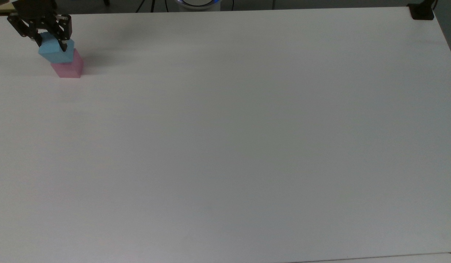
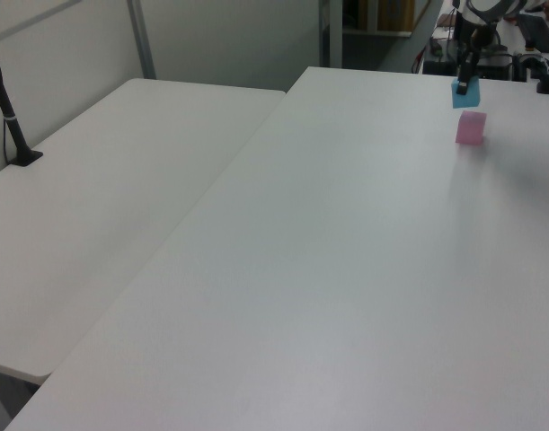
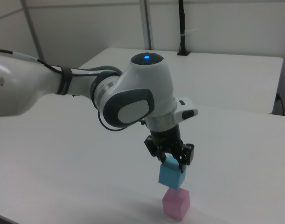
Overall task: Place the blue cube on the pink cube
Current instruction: 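Lift the light-blue cube and carry it above the pink cube, then lower the light-blue cube onto the pink cube's top face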
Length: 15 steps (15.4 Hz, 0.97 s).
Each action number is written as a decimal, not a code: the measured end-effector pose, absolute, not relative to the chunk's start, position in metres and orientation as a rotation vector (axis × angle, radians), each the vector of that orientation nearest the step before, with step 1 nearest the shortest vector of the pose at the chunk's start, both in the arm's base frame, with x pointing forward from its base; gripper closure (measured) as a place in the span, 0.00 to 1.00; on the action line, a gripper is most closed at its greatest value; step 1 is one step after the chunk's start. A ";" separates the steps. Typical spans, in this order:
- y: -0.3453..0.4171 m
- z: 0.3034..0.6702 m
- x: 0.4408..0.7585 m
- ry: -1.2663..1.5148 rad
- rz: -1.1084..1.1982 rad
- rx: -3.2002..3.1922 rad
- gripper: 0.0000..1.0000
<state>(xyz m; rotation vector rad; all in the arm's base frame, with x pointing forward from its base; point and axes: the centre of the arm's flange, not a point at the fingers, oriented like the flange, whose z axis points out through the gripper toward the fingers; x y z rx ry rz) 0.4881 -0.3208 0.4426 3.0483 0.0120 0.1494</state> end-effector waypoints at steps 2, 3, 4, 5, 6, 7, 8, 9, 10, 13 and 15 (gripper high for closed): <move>-0.328 0.440 0.483 0.042 0.152 3.011 0.44; -0.331 0.437 0.482 0.047 0.171 2.992 0.44; -0.333 0.429 0.479 0.054 0.193 2.964 0.44; -0.334 0.423 0.476 0.061 0.192 2.953 0.44; -0.335 0.416 0.474 0.066 0.184 2.945 0.44; -0.336 0.409 0.471 0.069 0.172 2.944 0.44; -0.336 0.408 0.471 0.073 0.168 2.945 0.44; -0.335 0.408 0.471 0.077 0.169 2.945 0.44; -0.333 0.408 0.473 0.084 0.170 2.945 0.44; -0.326 0.408 0.477 0.105 0.171 2.945 0.44; -0.324 0.408 0.478 0.104 0.172 2.945 0.44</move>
